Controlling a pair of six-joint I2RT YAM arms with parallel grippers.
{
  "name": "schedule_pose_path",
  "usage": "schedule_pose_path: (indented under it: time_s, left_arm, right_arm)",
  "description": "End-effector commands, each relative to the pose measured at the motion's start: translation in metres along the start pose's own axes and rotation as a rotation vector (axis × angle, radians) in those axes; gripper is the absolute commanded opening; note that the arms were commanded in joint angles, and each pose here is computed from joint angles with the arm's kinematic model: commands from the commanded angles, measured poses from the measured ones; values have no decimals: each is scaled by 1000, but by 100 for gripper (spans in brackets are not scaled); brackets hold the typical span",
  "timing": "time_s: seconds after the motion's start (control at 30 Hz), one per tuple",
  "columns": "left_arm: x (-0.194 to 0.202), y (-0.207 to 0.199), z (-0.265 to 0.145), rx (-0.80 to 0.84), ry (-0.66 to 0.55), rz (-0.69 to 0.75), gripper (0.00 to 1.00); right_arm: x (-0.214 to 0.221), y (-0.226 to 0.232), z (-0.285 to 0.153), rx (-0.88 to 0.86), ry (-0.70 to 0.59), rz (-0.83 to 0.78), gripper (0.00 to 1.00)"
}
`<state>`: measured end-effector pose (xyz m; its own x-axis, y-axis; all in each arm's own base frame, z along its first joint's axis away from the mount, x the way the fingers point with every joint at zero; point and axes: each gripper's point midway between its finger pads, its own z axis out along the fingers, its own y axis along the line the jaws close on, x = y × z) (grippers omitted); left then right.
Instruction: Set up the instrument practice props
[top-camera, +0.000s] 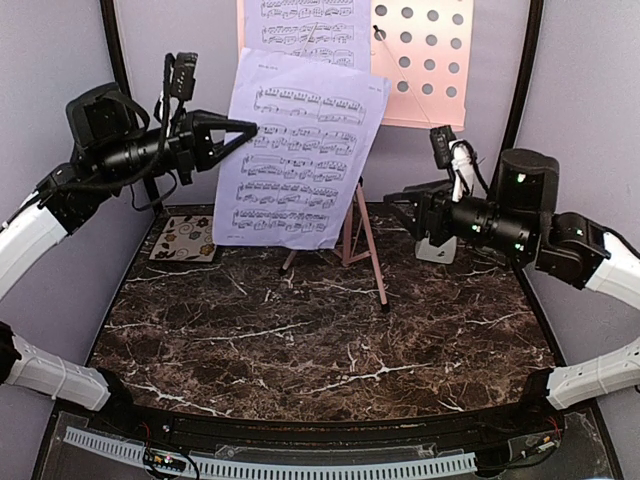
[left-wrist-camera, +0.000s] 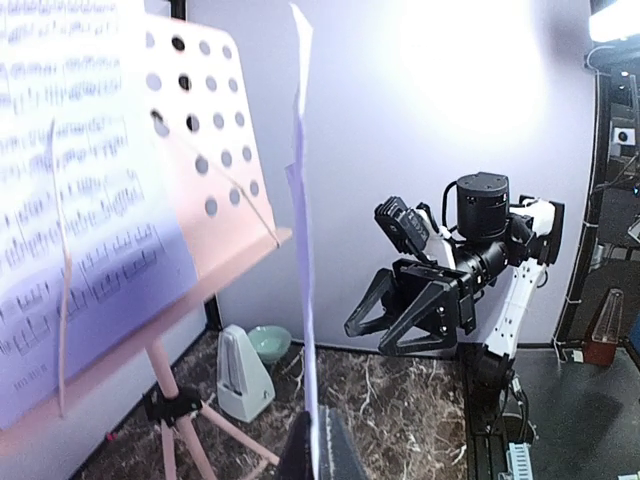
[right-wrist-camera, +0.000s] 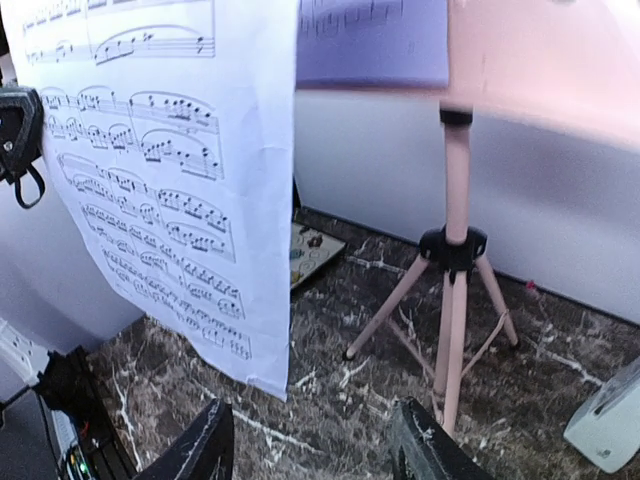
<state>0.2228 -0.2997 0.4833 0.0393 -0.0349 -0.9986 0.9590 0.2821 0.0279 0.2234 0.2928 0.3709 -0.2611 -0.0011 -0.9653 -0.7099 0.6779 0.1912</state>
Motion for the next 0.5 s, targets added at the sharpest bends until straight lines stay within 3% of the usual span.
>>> schedule_pose_path:
  time_s: [0.0, 0.27, 0.47]
  left_arm:
    - [-48, 6, 5, -21, -78, -13, 0]
    - [-122, 36, 12, -136, -233, -41, 0]
    - [-156, 63, 0, -307, -334, -25, 0]
  right_arm:
    - [-71, -4, -20, 78, -125, -23, 54]
    - [-164, -18, -39, 239, -289, -1, 54]
    - [-196, -27, -21, 366, -307, -47, 56]
